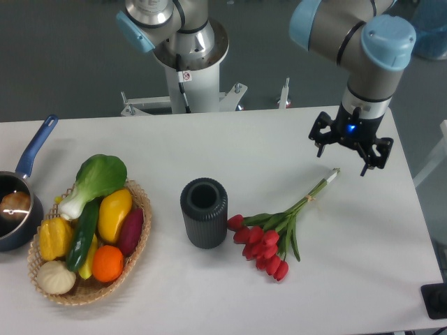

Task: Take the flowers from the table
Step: 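Move the open gripper over the red tulip stems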

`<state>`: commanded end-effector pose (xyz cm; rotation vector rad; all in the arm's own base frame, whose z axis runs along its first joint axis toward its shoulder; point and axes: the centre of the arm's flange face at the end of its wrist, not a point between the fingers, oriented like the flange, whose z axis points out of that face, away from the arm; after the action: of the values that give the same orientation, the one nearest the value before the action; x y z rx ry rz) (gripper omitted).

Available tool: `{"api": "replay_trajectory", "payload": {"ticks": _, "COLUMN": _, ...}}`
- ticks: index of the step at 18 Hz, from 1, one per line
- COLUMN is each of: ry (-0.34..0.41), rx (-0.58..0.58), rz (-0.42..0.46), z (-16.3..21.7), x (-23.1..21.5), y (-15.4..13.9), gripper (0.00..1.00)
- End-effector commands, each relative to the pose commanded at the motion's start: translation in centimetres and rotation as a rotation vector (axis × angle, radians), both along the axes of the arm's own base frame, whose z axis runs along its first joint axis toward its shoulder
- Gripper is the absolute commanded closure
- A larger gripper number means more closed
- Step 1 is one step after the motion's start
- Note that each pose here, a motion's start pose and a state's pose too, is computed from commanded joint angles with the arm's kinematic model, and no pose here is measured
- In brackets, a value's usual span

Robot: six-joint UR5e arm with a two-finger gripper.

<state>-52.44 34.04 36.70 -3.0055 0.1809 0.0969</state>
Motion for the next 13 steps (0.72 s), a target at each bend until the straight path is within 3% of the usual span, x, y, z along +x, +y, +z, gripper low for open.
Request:
{"api": "replay_trajectory", "payload": {"ticks": 2, "ry": -0.004, "rx": 0.002, "rz": -0.009, "z": -0.1, "x": 0.5, "y": 0.4, "gripper": 0.0}}
{"api": "replay_trajectory", "payload": {"ticks": 7, "ry": -0.012, "rx": 0.006, "rz": -0.084, "z": -0.7, "x": 3.6, "y": 4.9, "gripper": 0.0}}
{"api": "replay_trajectory", "payload": {"ticks": 11, "ry": -0.025, "rx": 0.008, "rz": -0.087, "z": -4.2, "x": 5.9, "y": 4.3, "gripper": 0.0}}
{"api": "replay_trajectory", "payload": {"ticks": 13, "ry": -0.028, "rx": 0.014, "rz": -0.033, "z": -3.8, "x": 6.4, "y": 4.2, "gripper": 0.0}}
